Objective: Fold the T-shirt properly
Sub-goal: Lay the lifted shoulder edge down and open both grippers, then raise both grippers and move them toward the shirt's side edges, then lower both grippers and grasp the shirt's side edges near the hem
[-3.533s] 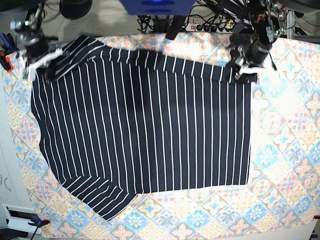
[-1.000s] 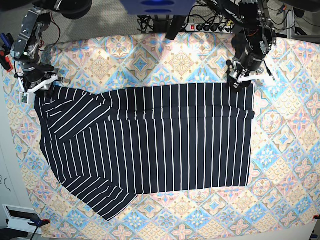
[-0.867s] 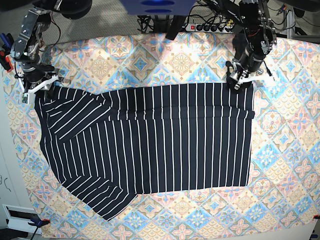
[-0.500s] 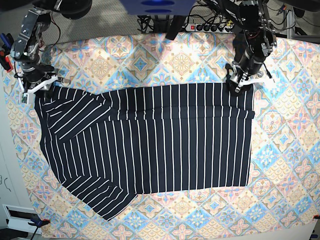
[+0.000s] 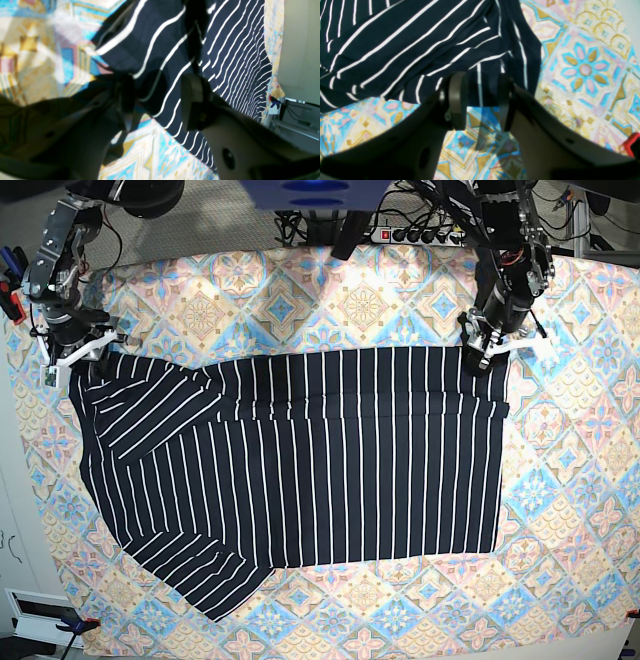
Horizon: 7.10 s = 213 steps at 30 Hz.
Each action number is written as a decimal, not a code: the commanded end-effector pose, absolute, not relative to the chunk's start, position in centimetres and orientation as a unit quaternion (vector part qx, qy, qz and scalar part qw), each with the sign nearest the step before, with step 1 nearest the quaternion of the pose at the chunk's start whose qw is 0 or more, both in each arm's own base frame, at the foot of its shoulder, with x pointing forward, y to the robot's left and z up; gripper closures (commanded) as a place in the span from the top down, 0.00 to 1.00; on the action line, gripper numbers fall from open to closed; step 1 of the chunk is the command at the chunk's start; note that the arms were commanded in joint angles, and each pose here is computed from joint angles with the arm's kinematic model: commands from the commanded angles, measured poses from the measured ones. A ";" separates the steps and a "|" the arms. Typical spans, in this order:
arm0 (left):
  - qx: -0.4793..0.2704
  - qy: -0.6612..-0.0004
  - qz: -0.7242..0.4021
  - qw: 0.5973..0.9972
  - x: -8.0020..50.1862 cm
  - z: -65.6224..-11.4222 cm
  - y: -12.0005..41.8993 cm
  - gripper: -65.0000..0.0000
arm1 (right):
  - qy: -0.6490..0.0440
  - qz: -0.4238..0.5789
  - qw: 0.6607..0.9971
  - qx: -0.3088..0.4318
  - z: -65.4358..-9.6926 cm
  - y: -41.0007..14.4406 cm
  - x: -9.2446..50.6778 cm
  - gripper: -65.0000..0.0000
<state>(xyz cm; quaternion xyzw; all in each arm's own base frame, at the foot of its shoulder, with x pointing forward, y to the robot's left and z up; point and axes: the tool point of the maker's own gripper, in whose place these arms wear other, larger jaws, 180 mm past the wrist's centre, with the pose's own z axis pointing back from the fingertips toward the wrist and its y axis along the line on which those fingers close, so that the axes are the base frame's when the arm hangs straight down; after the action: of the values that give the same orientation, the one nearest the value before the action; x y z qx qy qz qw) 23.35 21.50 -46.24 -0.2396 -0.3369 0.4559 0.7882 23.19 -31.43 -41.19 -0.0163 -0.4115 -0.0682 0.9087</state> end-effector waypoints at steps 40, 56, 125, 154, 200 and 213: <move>-0.247 -0.340 0.446 0.790 24.5 -45.7 21.1 0.00 | -0.373 -0.361 0.838 0.167 -47.3 -32.6 24.4 0.50; -0.244 -0.333 0.448 0.793 23.7 -46.0 21.1 0.00 | -0.369 -0.396 0.825 0.164 -47.8 -34.2 23.7 0.00; -0.147 -0.217 0.444 0.857 5.2 -44.6 24.2 0.59 | -0.408 -0.303 0.860 -0.029 -38.2 -42.0 11.9 0.32; -0.199 -0.427 0.318 0.823 27.5 -34.3 27.4 0.58 | -0.456 -0.147 0.877 0.040 -32.4 -34.9 26.3 0.32; -0.105 -0.333 0.321 0.880 38.8 -46.7 25.5 0.58 | -0.394 -0.014 0.919 -0.006 -35.3 -29.7 33.7 0.32; -0.142 -0.309 0.287 0.895 38.4 -47.7 20.2 0.14 | -0.397 -0.015 0.918 -0.006 -35.0 -29.7 33.9 0.32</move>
<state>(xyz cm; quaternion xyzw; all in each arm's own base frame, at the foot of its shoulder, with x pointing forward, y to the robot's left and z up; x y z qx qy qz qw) 38.85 21.18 -47.34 -0.1302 -0.3290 0.2922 0.8885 32.65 -29.14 -37.07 0.0014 -0.3663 -0.0189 0.9303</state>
